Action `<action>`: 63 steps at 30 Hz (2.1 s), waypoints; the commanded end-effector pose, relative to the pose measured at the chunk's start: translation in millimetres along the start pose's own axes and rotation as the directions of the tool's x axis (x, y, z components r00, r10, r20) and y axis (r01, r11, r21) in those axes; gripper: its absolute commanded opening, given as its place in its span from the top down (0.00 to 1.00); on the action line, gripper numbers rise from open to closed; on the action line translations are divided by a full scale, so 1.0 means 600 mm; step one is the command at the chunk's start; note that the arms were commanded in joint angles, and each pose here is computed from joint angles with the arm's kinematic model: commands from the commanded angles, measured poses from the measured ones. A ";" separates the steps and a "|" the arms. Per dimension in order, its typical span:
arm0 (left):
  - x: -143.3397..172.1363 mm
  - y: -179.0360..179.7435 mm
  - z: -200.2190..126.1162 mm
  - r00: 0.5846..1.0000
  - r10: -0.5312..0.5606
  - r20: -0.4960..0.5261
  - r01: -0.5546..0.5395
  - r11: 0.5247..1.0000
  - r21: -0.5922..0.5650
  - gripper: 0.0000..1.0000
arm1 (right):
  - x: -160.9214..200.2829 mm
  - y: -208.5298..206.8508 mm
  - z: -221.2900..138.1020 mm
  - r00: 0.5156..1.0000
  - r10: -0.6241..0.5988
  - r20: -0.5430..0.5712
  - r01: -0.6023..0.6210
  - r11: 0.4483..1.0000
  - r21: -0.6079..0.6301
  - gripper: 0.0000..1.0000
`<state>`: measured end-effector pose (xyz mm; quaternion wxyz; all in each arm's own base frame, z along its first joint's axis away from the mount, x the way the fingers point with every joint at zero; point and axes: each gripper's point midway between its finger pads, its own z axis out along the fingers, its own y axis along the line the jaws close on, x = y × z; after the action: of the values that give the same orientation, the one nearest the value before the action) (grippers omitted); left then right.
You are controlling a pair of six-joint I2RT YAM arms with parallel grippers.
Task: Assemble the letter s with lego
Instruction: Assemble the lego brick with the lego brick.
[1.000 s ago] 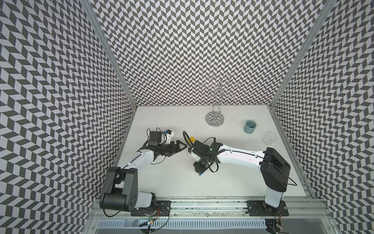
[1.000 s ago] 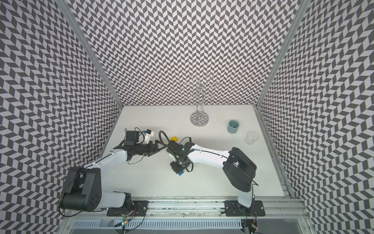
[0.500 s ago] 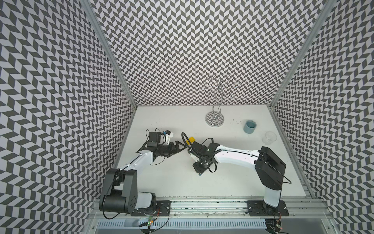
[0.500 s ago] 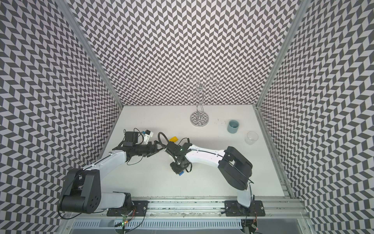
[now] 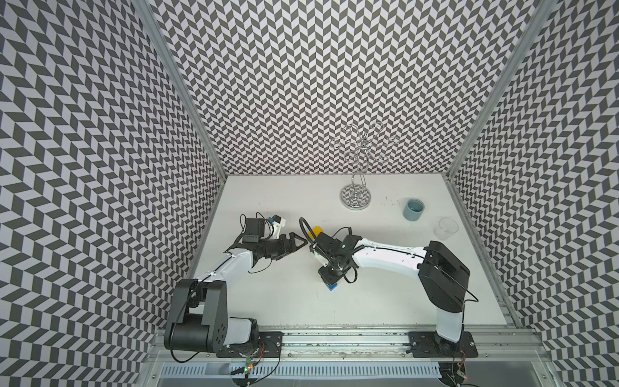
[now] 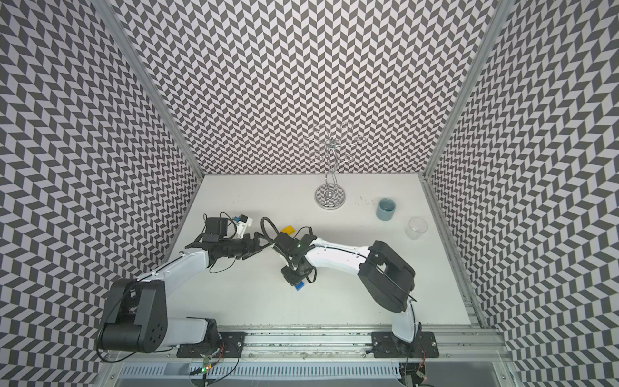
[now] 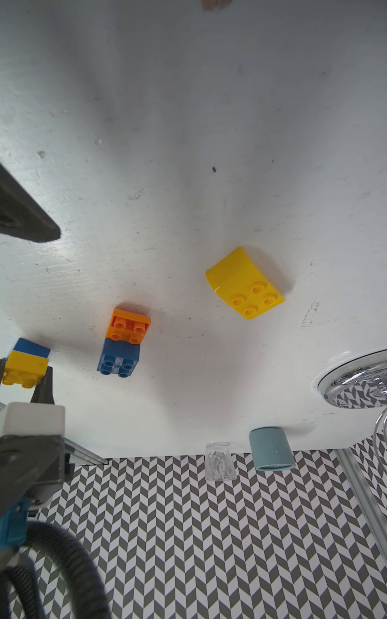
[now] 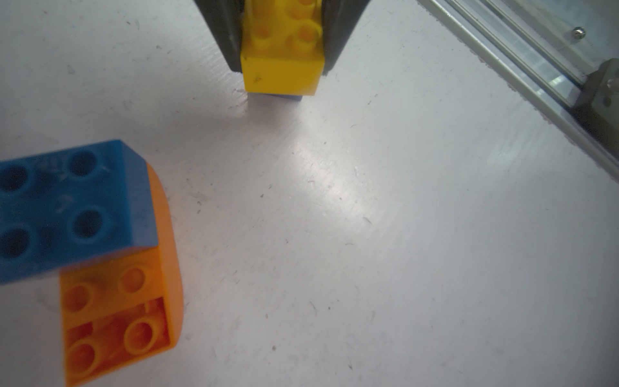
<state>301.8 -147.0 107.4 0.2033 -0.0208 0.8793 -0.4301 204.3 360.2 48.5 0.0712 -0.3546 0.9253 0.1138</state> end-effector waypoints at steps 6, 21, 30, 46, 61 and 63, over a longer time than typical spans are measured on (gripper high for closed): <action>-0.002 0.003 0.002 1.000 0.007 -0.006 -0.007 1.000 0.007 0.07 | -0.001 -0.001 0.021 1.000 0.017 -0.003 -0.017 1.000 -0.008 0.82; -0.004 0.001 0.003 1.000 0.009 -0.007 -0.008 1.000 0.015 0.07 | 0.033 -0.032 0.059 0.999 0.021 -0.030 -0.020 0.998 0.054 0.83; -0.003 0.001 -0.002 1.000 -0.002 0.002 0.002 1.000 0.026 0.07 | 0.053 -0.044 0.071 0.998 -0.018 -0.065 0.024 0.996 0.089 0.85; -0.007 0.006 -0.004 1.000 -0.029 0.011 0.029 0.999 0.037 0.07 | 0.076 -0.069 0.074 0.993 -0.028 -0.110 0.046 0.986 0.160 0.86; -0.017 0.008 -0.008 0.999 -0.035 0.023 0.034 0.999 0.031 0.07 | 0.029 -0.090 0.002 0.999 -0.015 0.042 0.006 0.978 0.210 0.86; -0.017 0.008 -0.008 0.999 -0.035 0.023 0.034 0.999 0.030 0.07 | 0.026 -0.104 -0.012 0.998 0.001 0.068 -0.015 0.979 0.202 0.86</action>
<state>307.2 -139.3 108.5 0.2020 -0.0409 0.8723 -0.4433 225.7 340.3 45.0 0.1410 -0.3545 0.9207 0.0816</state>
